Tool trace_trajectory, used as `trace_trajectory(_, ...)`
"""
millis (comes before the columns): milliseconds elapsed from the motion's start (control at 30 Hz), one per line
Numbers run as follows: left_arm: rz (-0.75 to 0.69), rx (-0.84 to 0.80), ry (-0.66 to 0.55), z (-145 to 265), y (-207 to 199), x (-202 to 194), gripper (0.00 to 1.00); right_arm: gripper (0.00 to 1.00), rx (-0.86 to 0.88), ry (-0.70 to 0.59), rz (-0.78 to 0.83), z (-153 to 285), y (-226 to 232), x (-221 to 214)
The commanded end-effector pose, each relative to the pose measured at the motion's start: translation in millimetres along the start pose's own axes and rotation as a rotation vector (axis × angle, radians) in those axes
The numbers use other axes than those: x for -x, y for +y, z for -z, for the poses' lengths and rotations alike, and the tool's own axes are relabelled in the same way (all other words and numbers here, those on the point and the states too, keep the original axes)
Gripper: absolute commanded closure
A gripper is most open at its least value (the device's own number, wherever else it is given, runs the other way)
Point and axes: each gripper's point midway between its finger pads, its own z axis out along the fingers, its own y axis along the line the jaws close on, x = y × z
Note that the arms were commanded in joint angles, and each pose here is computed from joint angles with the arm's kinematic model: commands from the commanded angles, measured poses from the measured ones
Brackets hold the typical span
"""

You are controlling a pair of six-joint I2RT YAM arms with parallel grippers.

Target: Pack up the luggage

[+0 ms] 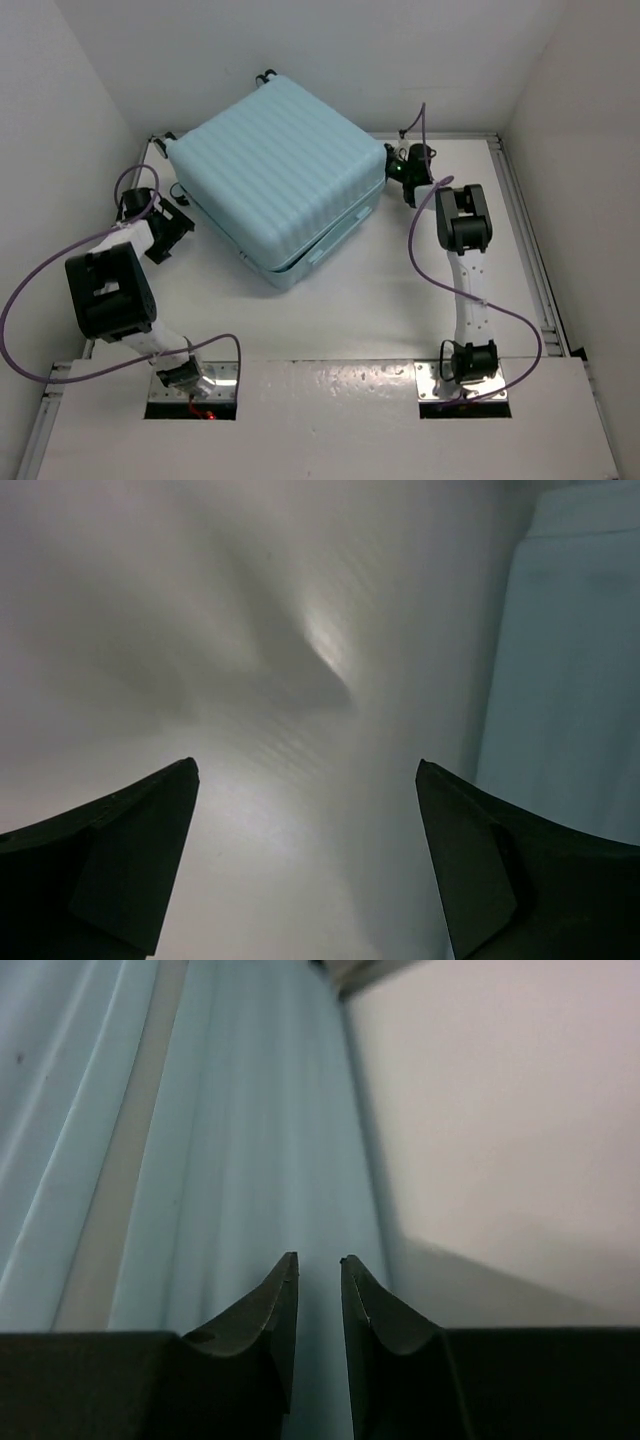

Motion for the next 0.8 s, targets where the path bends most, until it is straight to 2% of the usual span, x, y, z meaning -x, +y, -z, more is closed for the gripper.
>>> trace_trajectory(0,0.050,-0.105,-0.133,-7,-36,57,0.05,0.76,0.353,0.259,0.069,26,120,-65)
trace_trajectory(33,0.059,-0.108,-0.111,-22,-39,57,0.05,0.76,0.345,0.330,0.013,40,109,-96)
trace_trajectory(100,0.035,-0.171,-0.175,-26,-66,88,0.05,0.76,0.409,0.352,0.054,53,129,-104)
trace_trajectory(167,-0.019,-0.218,-0.157,-45,-86,91,0.05,0.76,0.474,0.412,0.079,75,147,-127)
trace_trajectory(200,-0.112,-0.280,-0.193,-41,-118,105,0.06,0.76,0.489,0.435,0.075,81,153,-131)
trace_trajectory(233,-0.170,-0.333,-0.181,-42,-137,103,0.06,0.76,0.540,0.449,0.123,91,172,-140)
trace_trajectory(267,-0.214,-0.343,-0.155,-53,-147,95,0.06,0.77,0.545,0.464,0.118,99,173,-148)
trace_trajectory(300,-0.315,-0.403,-0.168,-47,-179,93,0.06,0.77,0.572,0.498,0.134,105,182,-159)
trace_trajectory(400,-0.489,-0.536,-0.124,-45,-238,64,0.07,0.77,0.658,0.559,0.209,136,213,-189)
trace_trajectory(500,-0.601,-0.676,-0.056,-38,-285,25,0.08,0.77,0.728,0.606,0.272,157,234,-215)
trace_trajectory(600,-0.679,-0.787,-0.018,-26,-312,0,0.11,0.77,0.749,0.631,0.297,174,244,-228)
trace_trajectory(767,-0.863,-0.919,0.113,3,-333,-83,0.11,0.80,0.811,0.652,0.392,198,261,-242)
